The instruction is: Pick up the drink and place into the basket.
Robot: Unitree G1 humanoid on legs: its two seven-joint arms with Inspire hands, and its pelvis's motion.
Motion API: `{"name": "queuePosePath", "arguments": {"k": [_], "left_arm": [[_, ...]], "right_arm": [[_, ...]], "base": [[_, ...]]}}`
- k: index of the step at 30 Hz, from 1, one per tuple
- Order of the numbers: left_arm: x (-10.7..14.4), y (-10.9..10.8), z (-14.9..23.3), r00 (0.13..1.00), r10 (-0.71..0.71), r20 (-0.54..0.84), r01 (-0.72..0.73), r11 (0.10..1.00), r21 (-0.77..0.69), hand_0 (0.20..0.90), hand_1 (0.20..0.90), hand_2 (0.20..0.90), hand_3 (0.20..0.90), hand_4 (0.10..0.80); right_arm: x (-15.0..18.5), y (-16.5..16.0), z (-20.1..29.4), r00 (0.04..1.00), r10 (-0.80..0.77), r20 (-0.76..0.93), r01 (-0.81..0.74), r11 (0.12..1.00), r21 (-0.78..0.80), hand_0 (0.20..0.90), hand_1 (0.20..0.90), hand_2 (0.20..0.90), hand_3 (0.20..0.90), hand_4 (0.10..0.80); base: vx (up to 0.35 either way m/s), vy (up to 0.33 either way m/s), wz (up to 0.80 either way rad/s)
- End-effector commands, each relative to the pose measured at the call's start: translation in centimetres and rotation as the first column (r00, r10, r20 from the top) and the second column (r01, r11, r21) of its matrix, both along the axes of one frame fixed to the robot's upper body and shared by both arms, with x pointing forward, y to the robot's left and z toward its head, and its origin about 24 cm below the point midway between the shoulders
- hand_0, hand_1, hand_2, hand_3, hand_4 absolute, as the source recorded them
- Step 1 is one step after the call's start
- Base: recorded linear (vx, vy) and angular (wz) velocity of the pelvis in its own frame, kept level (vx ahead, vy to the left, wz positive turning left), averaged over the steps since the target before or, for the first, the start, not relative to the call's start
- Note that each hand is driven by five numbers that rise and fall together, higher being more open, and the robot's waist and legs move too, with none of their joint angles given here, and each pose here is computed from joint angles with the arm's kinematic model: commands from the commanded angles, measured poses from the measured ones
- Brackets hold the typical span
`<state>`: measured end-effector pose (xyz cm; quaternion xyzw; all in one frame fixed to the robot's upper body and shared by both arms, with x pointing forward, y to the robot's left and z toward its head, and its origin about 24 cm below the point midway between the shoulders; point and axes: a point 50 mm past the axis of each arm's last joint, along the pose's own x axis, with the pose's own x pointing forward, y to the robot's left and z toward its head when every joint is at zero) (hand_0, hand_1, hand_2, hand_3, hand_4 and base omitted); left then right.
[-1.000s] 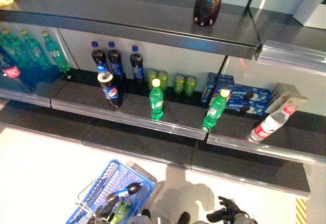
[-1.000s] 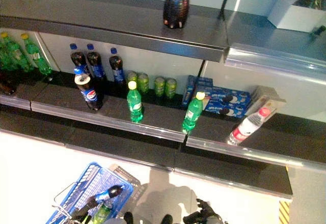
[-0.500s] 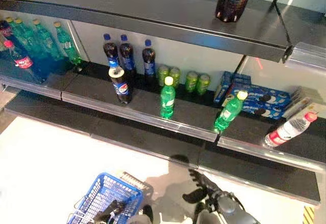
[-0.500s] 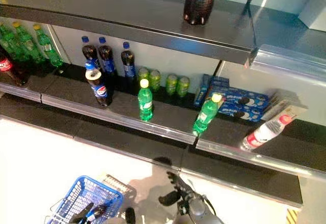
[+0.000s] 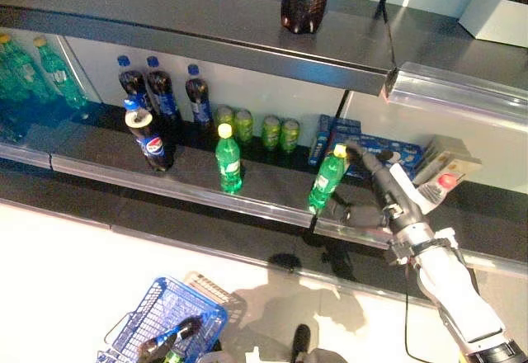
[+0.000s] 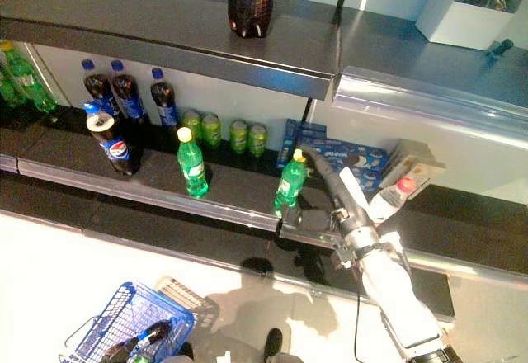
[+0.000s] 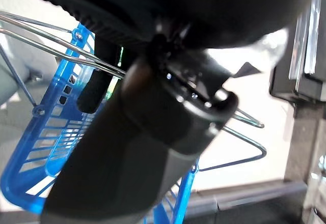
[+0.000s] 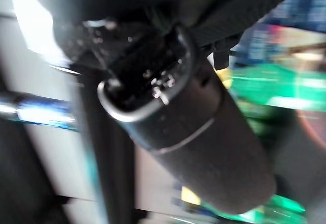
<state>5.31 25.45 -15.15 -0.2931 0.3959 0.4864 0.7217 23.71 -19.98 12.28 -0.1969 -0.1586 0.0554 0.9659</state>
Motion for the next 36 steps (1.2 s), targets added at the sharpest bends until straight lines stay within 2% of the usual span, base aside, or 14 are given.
{"name": "queuePosePath", "arguments": {"k": [1,4,9,15,20,25,34,36], "left_arm": [[1.6,0.2,0.7,0.991,-0.038,0.126,0.029,0.997,0.075,0.300,0.300,0.300,0.200,0.100],[1.2,0.1,0.5,0.993,-0.020,0.120,0.012,0.997,0.071,0.300,0.300,0.300,0.200,0.100],[1.2,-0.1,0.5,0.993,-0.019,0.113,0.012,0.998,0.063,0.300,0.300,0.300,0.200,0.100],[1.3,-0.7,0.3,0.993,-0.049,0.103,0.043,0.997,0.059,0.300,0.300,0.300,0.200,0.100],[2.0,-0.9,0.5,0.992,-0.067,0.110,0.061,0.996,0.060,0.300,0.300,0.300,0.200,0.100],[3.1,-1.2,0.8,0.987,-0.079,0.142,0.072,0.996,0.055,0.300,0.300,0.300,0.200,0.100],[8.0,-1.8,2.5,0.935,-0.117,0.335,0.105,0.993,0.053,0.300,0.300,0.300,0.200,0.100],[8.4,-2.1,2.7,0.922,-0.129,0.365,0.120,0.992,0.049,0.300,0.300,0.300,0.200,0.100]], "right_arm": [[-0.7,0.3,7.5,0.907,-0.056,0.417,-0.011,0.988,0.157,0.900,0.900,0.900,0.900,0.800],[-0.8,-0.2,7.5,0.899,-0.143,0.414,0.037,0.967,0.253,0.900,0.900,0.900,0.900,0.800],[-0.5,-0.2,6.4,0.918,-0.200,0.344,0.092,0.948,0.305,0.900,0.900,0.900,0.900,0.800],[0.0,-0.6,4.4,0.887,-0.366,0.280,0.247,0.891,0.381,0.900,0.900,0.900,0.900,0.800],[0.7,0.0,3.2,0.904,-0.366,0.221,0.269,0.889,0.371,0.900,0.900,0.900,0.900,0.800],[1.4,0.3,2.8,0.913,-0.362,0.189,0.277,0.889,0.364,0.900,0.900,0.900,0.900,0.800],[3.3,1.6,4.4,0.895,-0.378,0.237,0.258,0.872,0.416,0.900,0.900,0.900,0.900,0.800],[3.7,1.7,4.7,0.877,-0.410,0.248,0.280,0.859,0.429,0.900,0.900,0.900,0.900,0.800]], "base": [[0.021,0.063,0.02],[0.020,0.090,0.01],[0.019,0.038,0.00],[0.007,0.009,0.01],[0.000,0.036,0.02],[-0.033,0.038,0.13],[-0.094,0.010,0.05],[-0.007,0.013,0.02]]}}
